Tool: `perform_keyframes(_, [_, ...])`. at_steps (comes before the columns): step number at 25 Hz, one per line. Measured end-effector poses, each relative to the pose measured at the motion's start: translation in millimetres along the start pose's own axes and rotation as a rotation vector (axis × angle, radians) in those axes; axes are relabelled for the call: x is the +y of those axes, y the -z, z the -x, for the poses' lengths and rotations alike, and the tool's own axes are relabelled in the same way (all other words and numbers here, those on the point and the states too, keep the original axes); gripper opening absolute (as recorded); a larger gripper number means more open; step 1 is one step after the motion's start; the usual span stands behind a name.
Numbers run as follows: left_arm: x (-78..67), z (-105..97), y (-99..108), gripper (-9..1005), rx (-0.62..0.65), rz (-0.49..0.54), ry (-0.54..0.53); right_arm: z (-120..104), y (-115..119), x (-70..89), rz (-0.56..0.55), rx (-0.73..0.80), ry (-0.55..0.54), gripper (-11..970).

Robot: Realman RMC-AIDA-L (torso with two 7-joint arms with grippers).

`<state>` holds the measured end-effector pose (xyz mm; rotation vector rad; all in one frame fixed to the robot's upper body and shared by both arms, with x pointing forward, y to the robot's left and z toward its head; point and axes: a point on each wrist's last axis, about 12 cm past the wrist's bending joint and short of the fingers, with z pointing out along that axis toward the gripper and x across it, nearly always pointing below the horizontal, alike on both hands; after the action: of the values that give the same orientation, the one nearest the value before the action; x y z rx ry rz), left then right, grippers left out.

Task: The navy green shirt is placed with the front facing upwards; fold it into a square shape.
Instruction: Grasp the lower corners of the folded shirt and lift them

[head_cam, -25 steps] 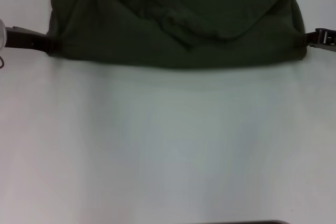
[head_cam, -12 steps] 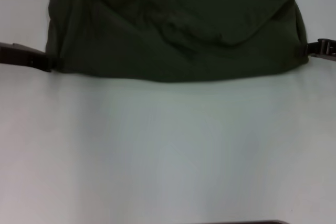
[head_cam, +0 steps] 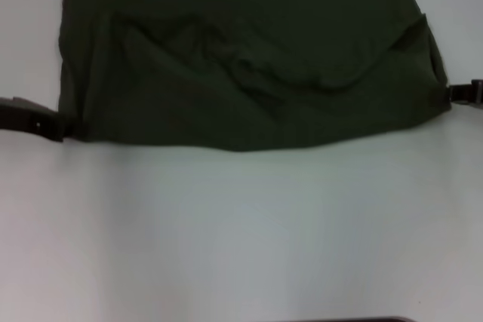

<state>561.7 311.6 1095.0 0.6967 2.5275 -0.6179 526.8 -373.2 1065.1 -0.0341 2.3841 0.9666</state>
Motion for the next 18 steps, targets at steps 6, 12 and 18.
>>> perform_keyframes(6, [-7.7,-19.1,6.2,26,0.023,-0.106,0.007,-18.5,14.1,-3.5,0.033,0.022,-0.009,26])
perform_keyframes(12, [-16.7,-37.6,8.8,26,0.066,-0.199,0.033,-34.6,26.5,-7.3,0.045,0.045,-0.025,26])
perform_keyframes(18, [-23.6,-53.9,17.1,26,0.075,-0.264,0.059,-50.9,39.6,-10.4,0.06,0.064,-0.046,25])
